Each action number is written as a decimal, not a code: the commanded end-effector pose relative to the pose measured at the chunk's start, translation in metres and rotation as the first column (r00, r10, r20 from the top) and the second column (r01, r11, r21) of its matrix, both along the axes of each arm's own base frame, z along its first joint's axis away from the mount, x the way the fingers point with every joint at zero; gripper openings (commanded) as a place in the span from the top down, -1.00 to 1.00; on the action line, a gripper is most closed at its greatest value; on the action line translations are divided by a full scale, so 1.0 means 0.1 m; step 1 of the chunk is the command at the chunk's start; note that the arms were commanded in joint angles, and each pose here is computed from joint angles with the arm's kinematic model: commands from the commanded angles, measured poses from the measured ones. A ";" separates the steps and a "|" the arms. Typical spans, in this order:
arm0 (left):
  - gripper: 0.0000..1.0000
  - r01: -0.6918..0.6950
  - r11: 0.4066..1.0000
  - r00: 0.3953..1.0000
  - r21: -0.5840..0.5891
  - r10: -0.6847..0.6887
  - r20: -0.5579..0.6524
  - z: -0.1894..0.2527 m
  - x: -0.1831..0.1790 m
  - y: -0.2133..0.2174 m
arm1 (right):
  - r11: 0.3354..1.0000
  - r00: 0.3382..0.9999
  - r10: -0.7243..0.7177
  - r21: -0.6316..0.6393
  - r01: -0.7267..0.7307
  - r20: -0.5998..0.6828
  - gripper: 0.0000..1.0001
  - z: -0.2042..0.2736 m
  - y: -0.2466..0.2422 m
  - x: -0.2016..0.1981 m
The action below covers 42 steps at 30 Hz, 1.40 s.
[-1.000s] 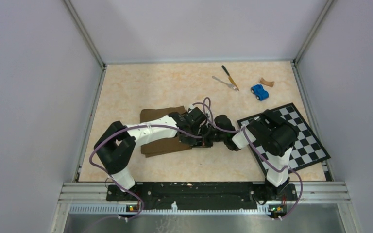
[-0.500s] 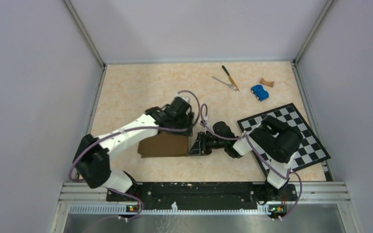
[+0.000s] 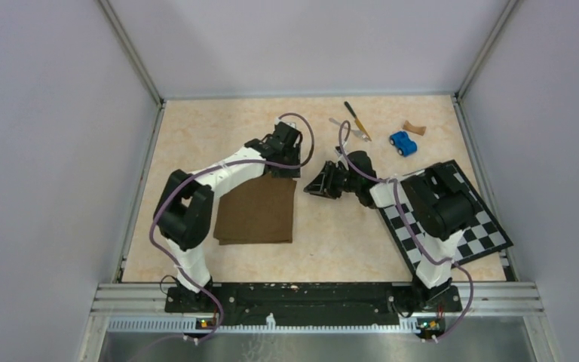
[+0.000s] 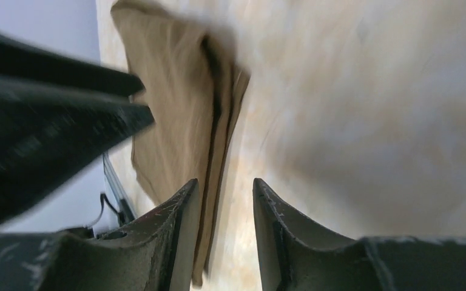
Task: Fold the napkin into a case and place the utensils inside
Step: Smooth out the lower triangle-folded napkin at the center of the board.
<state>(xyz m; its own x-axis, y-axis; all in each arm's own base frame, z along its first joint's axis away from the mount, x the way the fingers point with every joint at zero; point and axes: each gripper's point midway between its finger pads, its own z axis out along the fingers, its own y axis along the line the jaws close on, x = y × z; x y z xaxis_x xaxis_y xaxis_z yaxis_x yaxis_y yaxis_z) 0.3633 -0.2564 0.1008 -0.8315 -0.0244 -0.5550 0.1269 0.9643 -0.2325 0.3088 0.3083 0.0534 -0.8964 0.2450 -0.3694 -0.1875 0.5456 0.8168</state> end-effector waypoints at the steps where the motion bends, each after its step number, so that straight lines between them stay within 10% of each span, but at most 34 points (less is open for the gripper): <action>1: 0.00 -0.007 0.997 0.999 0.078 0.005 0.033 -0.10 0.22 -0.05 | 0.999 1.000 -0.013 0.037 0.013 -0.008 0.27 -0.02 0.11 0.39; 26: 0.86 -0.008 0.972 1.000 0.233 0.002 0.026 -0.29 0.28 0.02 | 0.993 0.984 -0.114 -0.052 0.108 -0.139 0.73 -0.46 0.39 0.62; 42: 1.00 0.020 0.976 0.999 0.215 -0.030 0.045 -0.14 0.15 0.06 | 0.969 0.976 -0.211 -0.146 0.200 -0.062 1.00 -0.53 0.34 0.84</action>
